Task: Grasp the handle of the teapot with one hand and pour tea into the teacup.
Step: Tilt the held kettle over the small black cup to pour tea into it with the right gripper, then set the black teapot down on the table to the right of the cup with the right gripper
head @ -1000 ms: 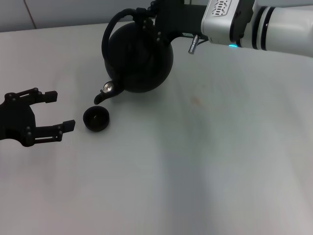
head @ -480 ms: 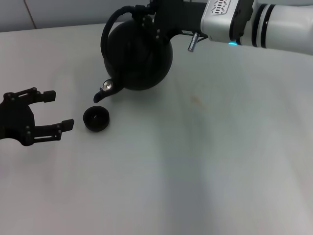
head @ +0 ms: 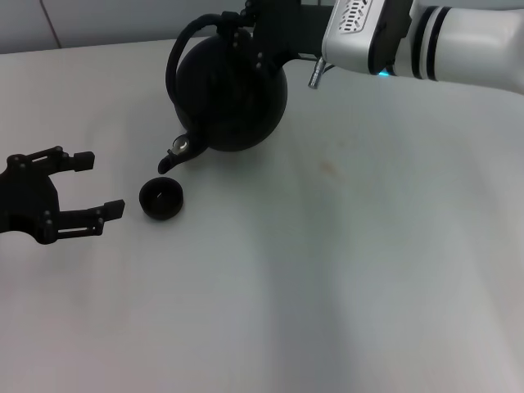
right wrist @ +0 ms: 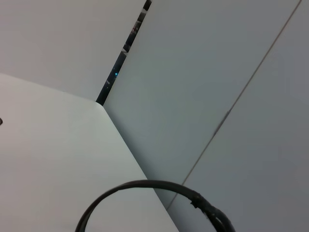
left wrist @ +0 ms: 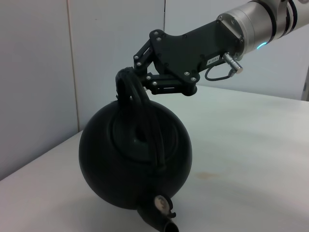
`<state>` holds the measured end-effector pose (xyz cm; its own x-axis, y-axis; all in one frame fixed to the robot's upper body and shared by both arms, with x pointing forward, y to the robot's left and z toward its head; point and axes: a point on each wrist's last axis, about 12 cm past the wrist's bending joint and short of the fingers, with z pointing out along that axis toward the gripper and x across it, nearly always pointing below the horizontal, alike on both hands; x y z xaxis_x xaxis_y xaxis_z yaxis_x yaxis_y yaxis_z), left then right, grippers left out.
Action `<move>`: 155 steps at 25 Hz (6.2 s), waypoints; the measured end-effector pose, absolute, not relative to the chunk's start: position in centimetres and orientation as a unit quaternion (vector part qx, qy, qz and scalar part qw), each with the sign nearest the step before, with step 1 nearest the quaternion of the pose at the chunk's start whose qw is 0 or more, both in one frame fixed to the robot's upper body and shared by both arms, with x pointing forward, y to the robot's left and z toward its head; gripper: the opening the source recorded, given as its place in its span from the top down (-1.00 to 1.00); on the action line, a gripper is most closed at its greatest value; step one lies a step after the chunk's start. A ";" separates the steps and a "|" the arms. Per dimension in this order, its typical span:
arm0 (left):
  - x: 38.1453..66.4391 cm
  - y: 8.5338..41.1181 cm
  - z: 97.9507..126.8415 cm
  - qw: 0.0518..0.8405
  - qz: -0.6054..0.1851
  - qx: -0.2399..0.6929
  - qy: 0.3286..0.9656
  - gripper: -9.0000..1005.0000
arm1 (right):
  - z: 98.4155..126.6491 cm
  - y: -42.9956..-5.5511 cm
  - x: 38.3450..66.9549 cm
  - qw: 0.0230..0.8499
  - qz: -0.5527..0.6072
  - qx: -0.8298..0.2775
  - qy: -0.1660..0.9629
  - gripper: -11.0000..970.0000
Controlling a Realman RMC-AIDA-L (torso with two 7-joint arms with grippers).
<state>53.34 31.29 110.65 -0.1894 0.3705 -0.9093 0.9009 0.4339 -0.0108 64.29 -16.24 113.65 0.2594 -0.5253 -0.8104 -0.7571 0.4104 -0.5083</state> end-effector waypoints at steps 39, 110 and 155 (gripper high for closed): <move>53.0 31.6 110.4 0.456 -0.290 0.437 0.719 -0.72 | 112.6 -17.0 63.9 0.595 0.130 -0.485 0.628 0.81; 53.4 30.8 110.9 0.459 -0.290 0.446 0.711 -0.72 | 107.2 -25.2 61.1 0.580 0.186 -0.211 0.765 0.45; 53.2 30.4 111.6 0.476 -0.310 0.444 0.693 -0.72 | 109.2 -26.6 53.3 0.613 0.326 -0.304 0.652 -0.55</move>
